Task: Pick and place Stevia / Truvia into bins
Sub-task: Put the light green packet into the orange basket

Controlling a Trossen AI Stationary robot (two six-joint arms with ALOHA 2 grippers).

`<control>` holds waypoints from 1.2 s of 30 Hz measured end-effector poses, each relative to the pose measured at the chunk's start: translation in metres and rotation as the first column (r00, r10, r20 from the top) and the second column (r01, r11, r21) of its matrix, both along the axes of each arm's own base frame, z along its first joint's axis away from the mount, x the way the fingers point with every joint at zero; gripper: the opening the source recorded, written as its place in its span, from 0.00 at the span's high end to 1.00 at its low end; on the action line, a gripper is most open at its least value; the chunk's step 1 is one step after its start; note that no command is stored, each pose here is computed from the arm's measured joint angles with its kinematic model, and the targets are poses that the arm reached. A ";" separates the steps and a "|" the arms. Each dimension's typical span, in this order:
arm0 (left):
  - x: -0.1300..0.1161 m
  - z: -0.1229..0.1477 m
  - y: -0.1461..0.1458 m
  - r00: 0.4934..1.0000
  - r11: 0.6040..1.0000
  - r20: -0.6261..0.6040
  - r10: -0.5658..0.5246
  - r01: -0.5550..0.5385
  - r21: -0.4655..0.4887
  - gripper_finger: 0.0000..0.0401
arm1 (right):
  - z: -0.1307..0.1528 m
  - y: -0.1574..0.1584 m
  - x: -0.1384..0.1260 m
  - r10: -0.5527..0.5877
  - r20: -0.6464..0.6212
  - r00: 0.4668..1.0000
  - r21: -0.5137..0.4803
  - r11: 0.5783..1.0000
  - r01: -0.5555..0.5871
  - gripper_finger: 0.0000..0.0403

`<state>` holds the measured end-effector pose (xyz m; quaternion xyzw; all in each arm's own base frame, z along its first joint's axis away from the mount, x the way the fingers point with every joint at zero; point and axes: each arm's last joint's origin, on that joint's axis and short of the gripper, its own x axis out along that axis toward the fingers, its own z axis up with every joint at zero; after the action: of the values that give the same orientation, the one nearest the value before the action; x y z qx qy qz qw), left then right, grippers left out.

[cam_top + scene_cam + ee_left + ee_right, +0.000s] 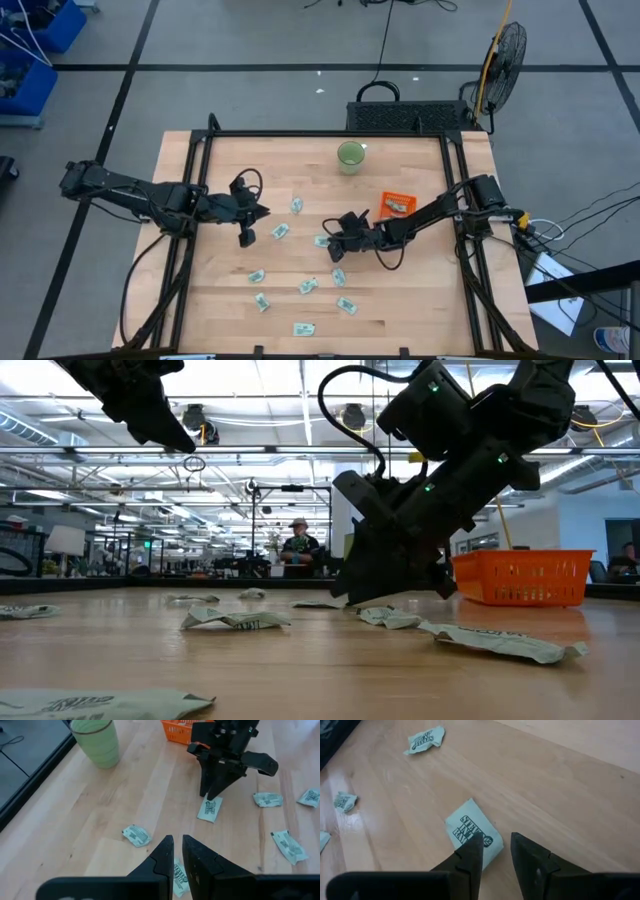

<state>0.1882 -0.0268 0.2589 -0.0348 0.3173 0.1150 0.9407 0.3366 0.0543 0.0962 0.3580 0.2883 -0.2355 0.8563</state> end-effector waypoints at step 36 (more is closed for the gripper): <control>0.000 0.000 0.000 1.000 1.000 0.003 0.002 -0.002 0.000 0.88 | 0.121 -0.004 -0.136 -0.206 -0.350 0.914 -0.225 0.966 0.131 1.00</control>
<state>0.1883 -0.0267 0.2592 -0.0355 0.3156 0.1159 0.9411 0.2005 0.0505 0.2172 0.2442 0.3880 -0.3993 0.7940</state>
